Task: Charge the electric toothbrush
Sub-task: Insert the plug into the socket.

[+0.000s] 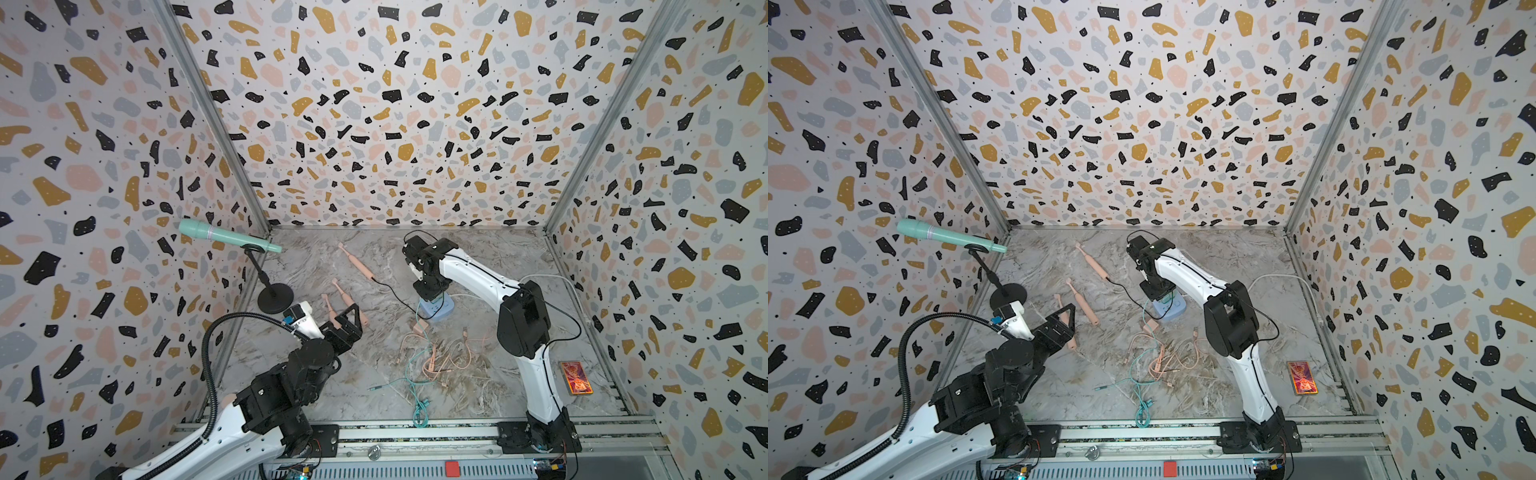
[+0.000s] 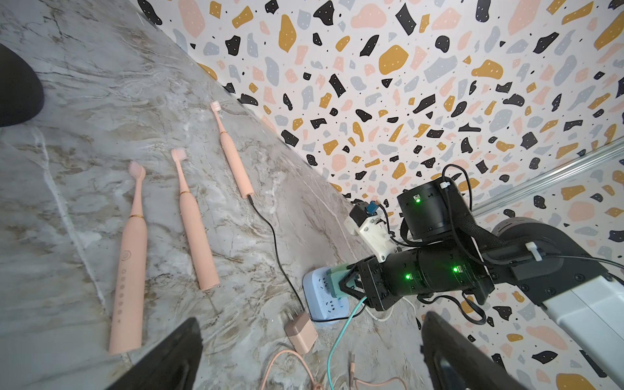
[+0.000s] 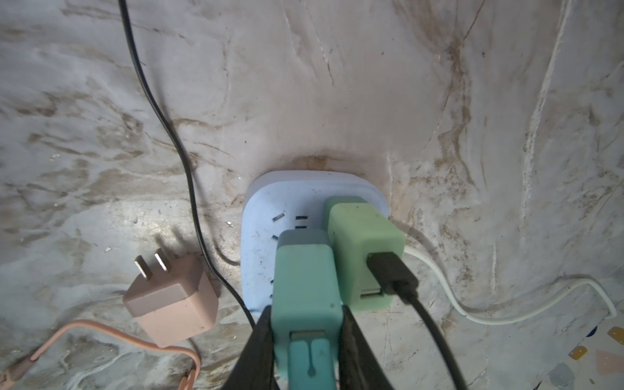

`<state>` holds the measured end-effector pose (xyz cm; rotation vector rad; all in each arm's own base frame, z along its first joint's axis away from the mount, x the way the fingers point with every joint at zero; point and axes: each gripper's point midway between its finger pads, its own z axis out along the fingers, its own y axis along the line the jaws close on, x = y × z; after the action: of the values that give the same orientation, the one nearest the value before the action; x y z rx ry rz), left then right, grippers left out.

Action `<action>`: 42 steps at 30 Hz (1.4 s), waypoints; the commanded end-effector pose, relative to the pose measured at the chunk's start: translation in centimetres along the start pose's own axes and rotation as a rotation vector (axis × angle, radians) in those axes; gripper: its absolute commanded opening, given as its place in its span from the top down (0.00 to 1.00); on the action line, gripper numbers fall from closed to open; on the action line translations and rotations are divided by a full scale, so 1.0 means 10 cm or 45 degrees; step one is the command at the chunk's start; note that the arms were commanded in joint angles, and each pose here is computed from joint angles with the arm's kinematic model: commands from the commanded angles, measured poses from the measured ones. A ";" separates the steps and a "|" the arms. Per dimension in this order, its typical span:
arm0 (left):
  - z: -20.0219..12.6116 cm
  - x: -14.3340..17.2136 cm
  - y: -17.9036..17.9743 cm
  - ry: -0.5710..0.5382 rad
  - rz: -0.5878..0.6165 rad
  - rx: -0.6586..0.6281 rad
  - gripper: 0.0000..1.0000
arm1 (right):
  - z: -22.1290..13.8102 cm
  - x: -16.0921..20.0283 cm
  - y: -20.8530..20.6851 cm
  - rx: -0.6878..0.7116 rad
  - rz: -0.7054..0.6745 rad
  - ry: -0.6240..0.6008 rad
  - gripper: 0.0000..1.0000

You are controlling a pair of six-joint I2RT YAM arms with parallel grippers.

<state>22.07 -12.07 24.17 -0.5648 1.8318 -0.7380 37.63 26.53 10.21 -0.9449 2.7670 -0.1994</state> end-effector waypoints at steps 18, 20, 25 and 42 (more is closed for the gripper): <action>0.03 0.01 -0.09 0.015 -0.014 0.023 0.00 | 0.00 -0.04 -0.01 -0.016 0.008 0.005 1.00; 0.03 0.01 -0.09 0.020 -0.015 0.024 0.00 | -0.04 -0.03 -0.03 -0.015 0.012 -0.001 1.00; 0.03 0.02 -0.11 0.024 -0.022 0.031 0.00 | 0.03 0.01 -0.06 -0.048 0.031 0.019 1.00; 0.06 0.09 -0.19 0.083 -0.019 0.047 0.00 | 0.48 0.11 0.03 -0.133 0.020 0.153 1.00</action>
<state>22.12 -13.71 22.84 -0.5305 1.9103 -0.7554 39.04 27.00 8.57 -0.9084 2.8183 -0.0780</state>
